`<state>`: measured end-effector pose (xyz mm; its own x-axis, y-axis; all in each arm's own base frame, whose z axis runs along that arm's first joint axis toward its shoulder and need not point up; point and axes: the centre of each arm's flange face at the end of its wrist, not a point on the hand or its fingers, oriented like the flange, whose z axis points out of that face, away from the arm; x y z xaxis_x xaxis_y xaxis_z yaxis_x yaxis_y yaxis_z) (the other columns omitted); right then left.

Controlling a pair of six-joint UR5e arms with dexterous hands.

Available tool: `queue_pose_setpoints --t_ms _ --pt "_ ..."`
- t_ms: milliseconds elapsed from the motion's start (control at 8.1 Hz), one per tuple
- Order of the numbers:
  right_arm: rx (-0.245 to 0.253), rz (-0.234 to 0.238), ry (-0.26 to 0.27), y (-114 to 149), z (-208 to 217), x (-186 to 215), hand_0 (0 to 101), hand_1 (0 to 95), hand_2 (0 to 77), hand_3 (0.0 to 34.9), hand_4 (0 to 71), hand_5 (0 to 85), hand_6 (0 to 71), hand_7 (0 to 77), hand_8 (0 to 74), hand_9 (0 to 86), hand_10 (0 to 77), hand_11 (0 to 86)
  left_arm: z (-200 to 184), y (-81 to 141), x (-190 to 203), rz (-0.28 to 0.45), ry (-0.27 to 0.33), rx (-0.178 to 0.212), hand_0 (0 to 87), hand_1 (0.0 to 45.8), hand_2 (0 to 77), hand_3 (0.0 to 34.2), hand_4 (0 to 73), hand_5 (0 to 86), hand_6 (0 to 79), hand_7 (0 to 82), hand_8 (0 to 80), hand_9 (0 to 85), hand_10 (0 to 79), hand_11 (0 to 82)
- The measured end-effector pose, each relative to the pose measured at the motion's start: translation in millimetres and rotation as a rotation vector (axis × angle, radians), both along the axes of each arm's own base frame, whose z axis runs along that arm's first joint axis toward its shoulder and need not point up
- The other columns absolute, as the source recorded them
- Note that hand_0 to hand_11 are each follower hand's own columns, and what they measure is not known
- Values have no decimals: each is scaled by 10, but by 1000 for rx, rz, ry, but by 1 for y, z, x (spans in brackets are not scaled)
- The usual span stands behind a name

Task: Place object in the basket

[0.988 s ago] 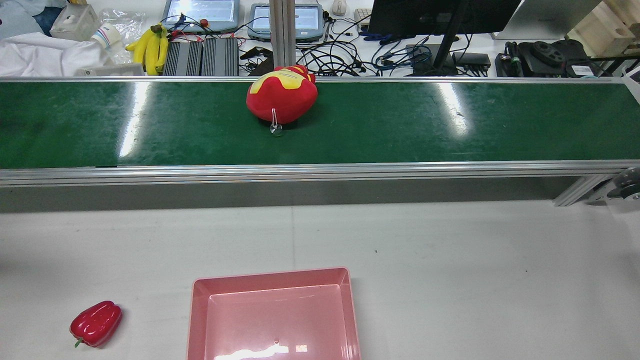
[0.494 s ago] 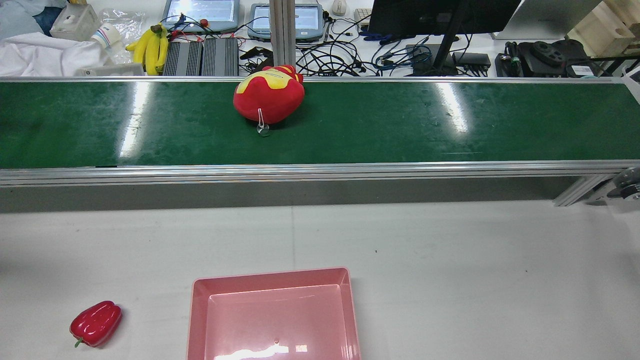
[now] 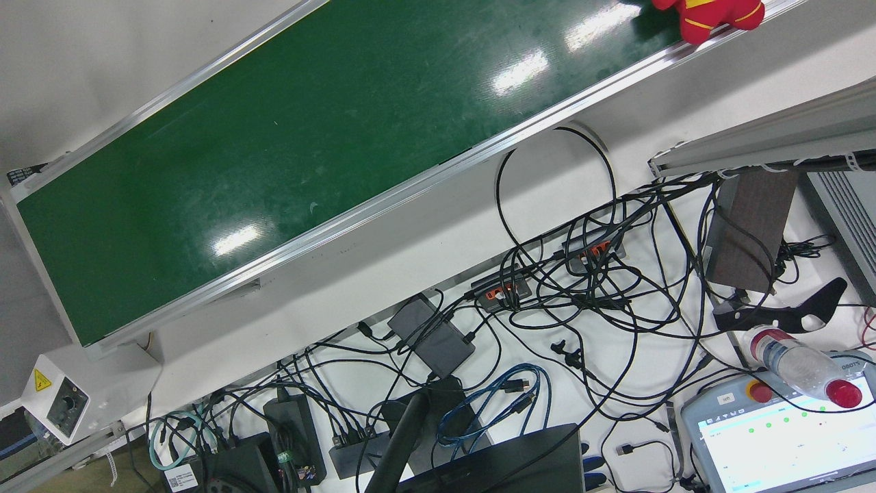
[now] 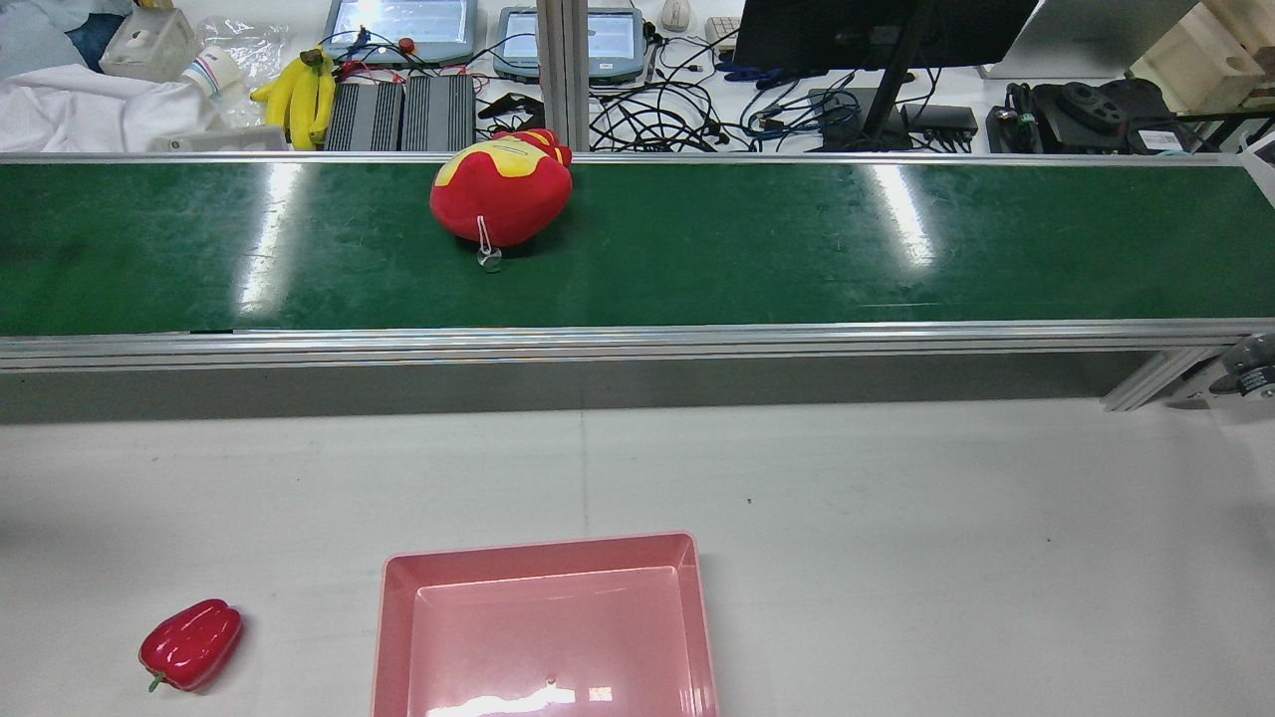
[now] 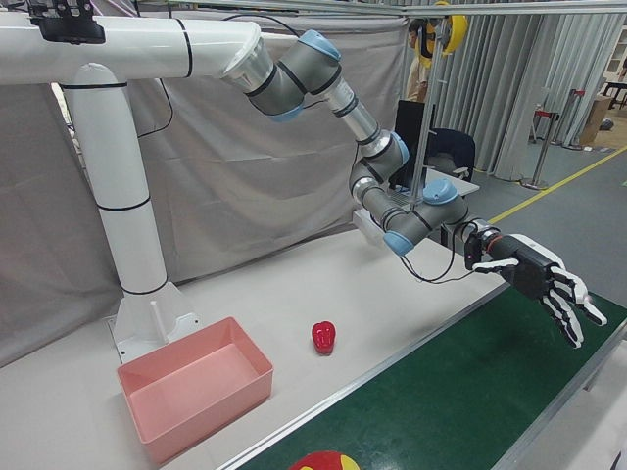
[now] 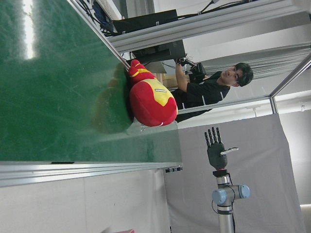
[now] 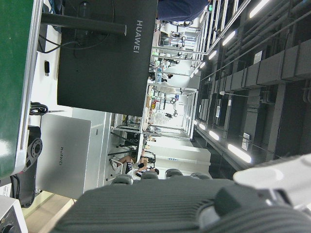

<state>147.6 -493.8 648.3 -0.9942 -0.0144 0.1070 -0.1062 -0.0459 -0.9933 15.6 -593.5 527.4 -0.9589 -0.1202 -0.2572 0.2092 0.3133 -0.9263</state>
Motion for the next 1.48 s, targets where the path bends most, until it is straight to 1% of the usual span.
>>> queue_pose_setpoints --t_ms 370,494,617,741,864,988,1111,1235,1358,1481 --pt "0 0 0 0 0 0 0 0 5 1 0 0 0 5 0 0 0 0 -1 0 1 1 -4 2 537 109 5 225 33 300 33 87 125 142 44 87" --pt "0 0 0 0 0 0 0 0 5 1 0 0 0 5 0 0 0 0 -2 0 1 -5 -17 6 537 109 5 225 33 300 33 87 125 142 44 87" --pt "0 0 0 0 0 0 0 0 5 0 0 0 0 5 0 0 0 0 -6 -1 0 -11 -32 12 552 120 5 225 16 305 33 87 131 142 27 60" --pt "0 0 0 0 0 0 0 0 5 0 0 0 0 5 0 0 0 0 -9 -1 1 -13 -41 14 563 120 5 229 16 305 33 93 131 142 27 71" --pt "0 0 0 0 0 0 1 0 5 0 0 0 0 5 0 0 0 0 -14 -3 2 -17 -58 21 568 136 5 236 16 311 11 87 131 142 33 71" --pt "0 0 0 0 0 0 0 0 5 0 0 0 0 5 0 0 0 0 -23 -7 3 -26 -87 26 567 114 5 241 16 311 11 87 131 142 33 71" --pt "0 0 0 0 0 0 1 0 5 1 0 0 0 5 0 0 0 0 -30 -10 4 -32 -112 31 567 114 5 241 16 311 11 87 131 142 33 71" --pt "0 1 0 0 0 0 0 0 11 0 0 0 0 5 0 0 0 0 -37 -10 5 -40 -140 37 569 125 5 256 11 311 11 87 131 142 33 71" --pt "1 1 0 0 0 1 1 0 5 0 0 0 0 5 0 0 0 0 -49 -7 4 -50 -174 47 568 136 5 268 11 300 11 87 131 142 33 71" --pt "1 1 0 0 -1 1 1 0 5 0 0 0 0 5 0 0 0 0 -66 1 7 -55 -216 59 569 136 5 282 5 300 11 87 131 142 33 71"
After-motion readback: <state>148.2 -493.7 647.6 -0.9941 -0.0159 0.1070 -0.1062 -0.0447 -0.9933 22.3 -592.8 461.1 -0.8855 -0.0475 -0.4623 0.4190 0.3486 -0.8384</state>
